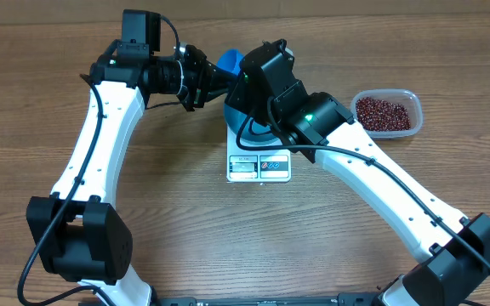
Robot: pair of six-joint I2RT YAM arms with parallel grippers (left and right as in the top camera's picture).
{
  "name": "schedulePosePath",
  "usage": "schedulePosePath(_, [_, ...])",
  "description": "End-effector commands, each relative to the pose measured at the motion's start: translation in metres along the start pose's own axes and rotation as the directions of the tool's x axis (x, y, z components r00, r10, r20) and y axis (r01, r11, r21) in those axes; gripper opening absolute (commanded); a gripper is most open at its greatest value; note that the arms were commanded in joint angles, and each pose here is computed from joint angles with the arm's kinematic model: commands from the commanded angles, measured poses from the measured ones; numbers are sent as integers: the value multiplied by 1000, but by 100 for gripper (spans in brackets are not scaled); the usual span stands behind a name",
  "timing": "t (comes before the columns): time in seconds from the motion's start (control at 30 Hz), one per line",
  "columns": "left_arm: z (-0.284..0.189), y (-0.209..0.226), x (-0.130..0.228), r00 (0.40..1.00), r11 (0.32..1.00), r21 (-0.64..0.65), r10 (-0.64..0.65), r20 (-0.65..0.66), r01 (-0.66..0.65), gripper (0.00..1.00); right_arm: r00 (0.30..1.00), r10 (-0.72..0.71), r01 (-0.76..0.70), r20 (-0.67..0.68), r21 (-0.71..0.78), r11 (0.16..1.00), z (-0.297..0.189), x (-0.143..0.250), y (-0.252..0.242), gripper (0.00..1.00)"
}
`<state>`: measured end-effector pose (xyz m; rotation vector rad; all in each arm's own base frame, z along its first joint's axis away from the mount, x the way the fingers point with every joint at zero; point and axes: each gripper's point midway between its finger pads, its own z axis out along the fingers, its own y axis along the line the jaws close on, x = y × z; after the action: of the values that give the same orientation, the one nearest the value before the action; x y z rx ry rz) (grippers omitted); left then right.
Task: Scoop item into bowl and weigh 150g on scale
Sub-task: 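Grasp the scoop handle with the right gripper above the bowl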
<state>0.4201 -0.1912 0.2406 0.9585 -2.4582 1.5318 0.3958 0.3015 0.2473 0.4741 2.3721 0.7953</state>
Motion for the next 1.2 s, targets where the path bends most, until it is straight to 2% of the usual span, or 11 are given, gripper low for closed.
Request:
schedulePosePath(0.0, [-3,-12,9,999,999,23,32,-14,-32,8,1000,-1,1,23,-18,1000,0,-4,6,7])
schedulePosePath(0.1, [-3,-12,9,999,999,23,33,-14,-32,17,1000,0,1,26,-23,1000,0,-5,7,4])
schedulePosePath(0.13, [-3,-12,9,999,999,23,33,-14,-32,25,1000,-1,1,28,-21,1000,0,-5,7,4])
schedulePosePath(0.23, [-3,-12,7,999,999,20,35,-3,-35,65,999,-3,3,52,6,1000,0,-9,2,4])
schedulePosePath(0.3, [-4,-13,3,997,997,23,73,17,-74,72,997,-33,32,64,19,999,0,-11,0,4])
schedulePosePath(0.47, [-12,-24,-13,977,977,54,200,79,-204,77,987,-147,145,60,26,989,0,-11,0,4])
schedulePosePath(0.67, [-46,-44,-35,830,825,120,532,169,-553,80,962,-274,274,6,-48,961,-23,-21,0,4])
schedulePosePath(0.9, [-78,-41,-54,732,729,115,640,233,-674,77,919,-352,301,-175,-260,917,-83,-39,-16,4])
schedulePosePath(0.97, [-83,-41,-55,691,689,111,681,242,-717,77,896,-379,330,-232,-225,917,-100,-44,-41,4])
schedulePosePath(1.07, [-83,-40,-56,686,684,105,686,244,-722,80,859,-431,419,-275,-103,902,-125,-56,-81,4])
schedulePosePath(1.17, [-83,-41,-51,654,647,118,718,237,-753,82,884,-391,412,-255,32,911,-141,-78,-107,4])
